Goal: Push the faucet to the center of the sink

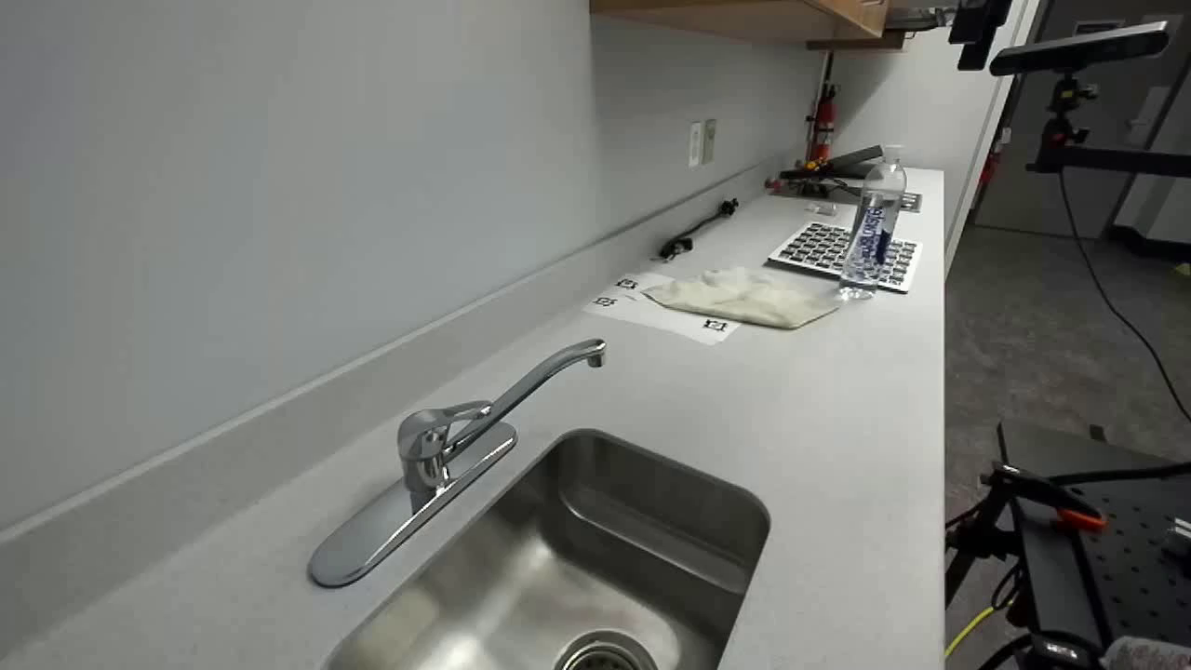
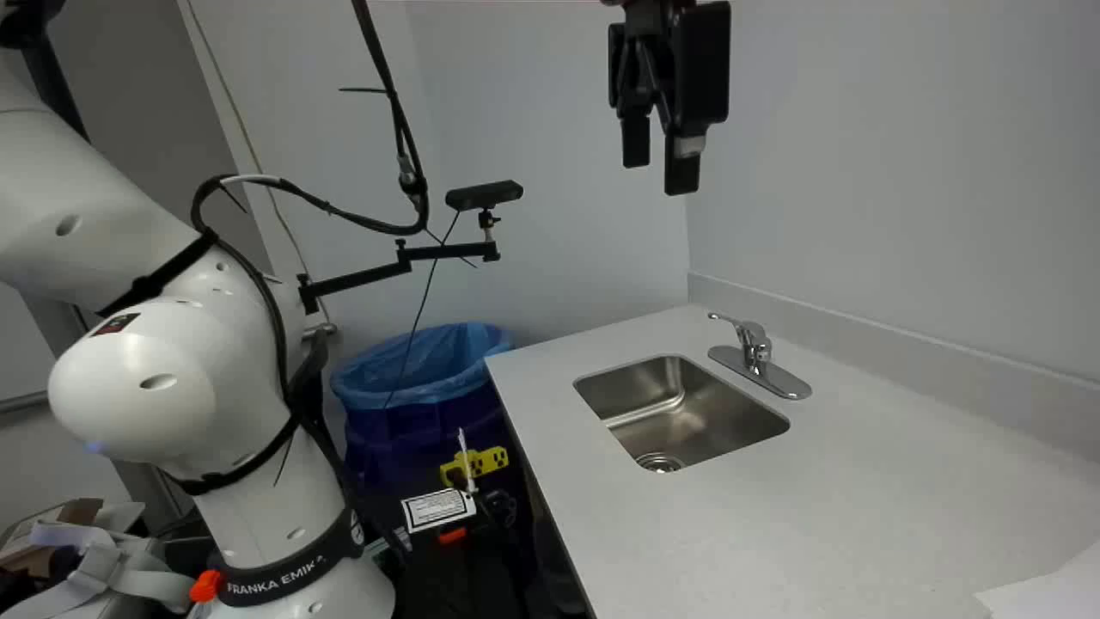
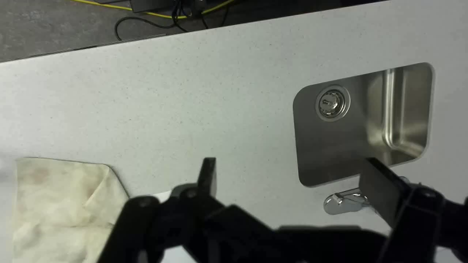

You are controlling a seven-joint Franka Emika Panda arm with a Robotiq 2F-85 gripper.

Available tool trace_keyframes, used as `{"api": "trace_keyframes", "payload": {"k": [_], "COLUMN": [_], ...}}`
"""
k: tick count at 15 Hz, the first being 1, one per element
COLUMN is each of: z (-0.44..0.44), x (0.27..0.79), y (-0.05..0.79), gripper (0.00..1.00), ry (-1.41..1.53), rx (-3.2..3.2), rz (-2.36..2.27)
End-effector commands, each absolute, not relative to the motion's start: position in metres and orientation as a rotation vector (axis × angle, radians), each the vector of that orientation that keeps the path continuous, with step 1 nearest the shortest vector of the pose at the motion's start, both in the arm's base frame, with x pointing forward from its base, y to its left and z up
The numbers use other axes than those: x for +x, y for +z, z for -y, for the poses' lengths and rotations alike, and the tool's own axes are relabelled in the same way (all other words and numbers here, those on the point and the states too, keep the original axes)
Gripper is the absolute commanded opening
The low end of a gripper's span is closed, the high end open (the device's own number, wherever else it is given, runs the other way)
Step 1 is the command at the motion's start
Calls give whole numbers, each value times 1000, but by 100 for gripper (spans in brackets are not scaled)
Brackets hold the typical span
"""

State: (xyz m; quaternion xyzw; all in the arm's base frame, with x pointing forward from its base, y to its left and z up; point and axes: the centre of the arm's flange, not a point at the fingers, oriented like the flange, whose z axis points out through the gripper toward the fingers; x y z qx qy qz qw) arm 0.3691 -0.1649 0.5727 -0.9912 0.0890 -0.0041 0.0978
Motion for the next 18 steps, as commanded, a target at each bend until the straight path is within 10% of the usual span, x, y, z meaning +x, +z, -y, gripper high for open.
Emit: {"api": "trace_keyframes", "payload": {"k": [1, 18], "z": [165, 163], "x": [369, 375], "y": [572, 572], "gripper": [100, 100], "ry": [-11, -11], "rx": [-2934, -2934], "rz": [-263, -249]}}
